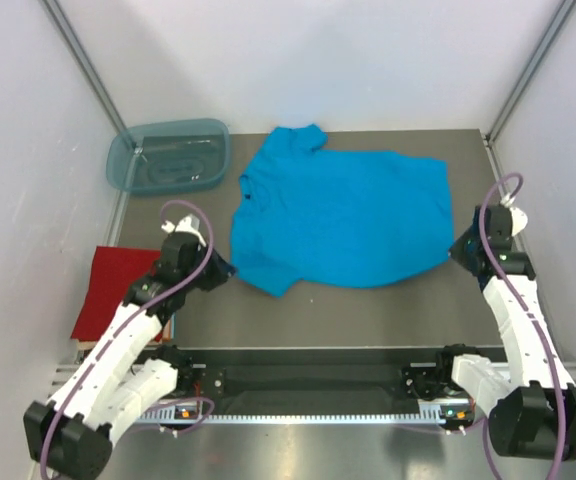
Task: Fold and stack the t-shirts
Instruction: Flatten the tshirt out
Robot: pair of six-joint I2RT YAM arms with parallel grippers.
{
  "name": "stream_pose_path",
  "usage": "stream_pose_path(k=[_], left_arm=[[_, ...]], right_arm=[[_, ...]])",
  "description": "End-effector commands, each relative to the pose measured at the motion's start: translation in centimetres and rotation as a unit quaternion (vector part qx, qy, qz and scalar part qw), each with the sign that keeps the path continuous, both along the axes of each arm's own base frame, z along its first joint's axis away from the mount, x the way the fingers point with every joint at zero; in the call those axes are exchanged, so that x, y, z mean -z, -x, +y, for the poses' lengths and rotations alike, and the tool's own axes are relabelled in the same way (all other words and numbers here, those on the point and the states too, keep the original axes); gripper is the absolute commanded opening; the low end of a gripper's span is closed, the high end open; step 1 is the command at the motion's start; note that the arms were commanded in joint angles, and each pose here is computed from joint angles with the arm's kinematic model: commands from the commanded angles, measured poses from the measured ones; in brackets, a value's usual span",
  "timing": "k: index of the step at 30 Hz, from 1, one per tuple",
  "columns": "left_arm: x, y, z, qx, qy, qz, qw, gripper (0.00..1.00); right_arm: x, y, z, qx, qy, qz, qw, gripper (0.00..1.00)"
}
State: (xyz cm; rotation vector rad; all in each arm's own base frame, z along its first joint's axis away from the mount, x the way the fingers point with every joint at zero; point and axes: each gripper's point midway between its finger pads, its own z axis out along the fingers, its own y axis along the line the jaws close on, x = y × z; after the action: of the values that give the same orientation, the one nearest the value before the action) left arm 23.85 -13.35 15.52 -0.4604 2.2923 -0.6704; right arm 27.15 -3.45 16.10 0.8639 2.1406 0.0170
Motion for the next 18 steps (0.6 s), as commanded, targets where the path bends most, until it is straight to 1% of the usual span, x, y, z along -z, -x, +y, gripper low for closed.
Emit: stream_pose_path(k=[1, 2, 4, 7, 13, 18], left_arm=[[0.7, 2.2, -0.1, 0.009, 0.025, 0.006, 1.0, 0.0], [2.2, 3.0, 0.1, 0.01, 0.017, 0.026, 0.999, 0.0], [3.1, 4.0, 0.1, 0.019, 0.019, 0.04, 0.999, 0.0], [3.1, 4.6, -0.5, 0.031, 0.035, 0.045, 0.998, 0.0], [2.9, 5.4, -0.5, 0.036, 0.035, 0.058, 0.997, 0.0], [2.0, 5.5, 0.5, 0.024, -0.004, 0.058, 0.998, 0.0]], right_arm=[[4.1, 2.2, 1.7, -0.006, -0.058, 0.044, 0.997, 0.0], [4.3, 2.6, 1.5, 0.001, -0.052, 0.044, 0.998, 0.0], [4.7, 3.7, 0.4, 0.025, -0.033, 0.045, 0.998, 0.0], [4.3, 4.5, -0.5, 0.046, -0.015, 0.038, 0.998, 0.0], [2.4, 5.1, -1.7, 0.074, 0.007, 0.027, 0.997, 0.0], [0.9, 5.8, -2.8, 0.09, 0.037, 0.014, 0.995, 0.0]])
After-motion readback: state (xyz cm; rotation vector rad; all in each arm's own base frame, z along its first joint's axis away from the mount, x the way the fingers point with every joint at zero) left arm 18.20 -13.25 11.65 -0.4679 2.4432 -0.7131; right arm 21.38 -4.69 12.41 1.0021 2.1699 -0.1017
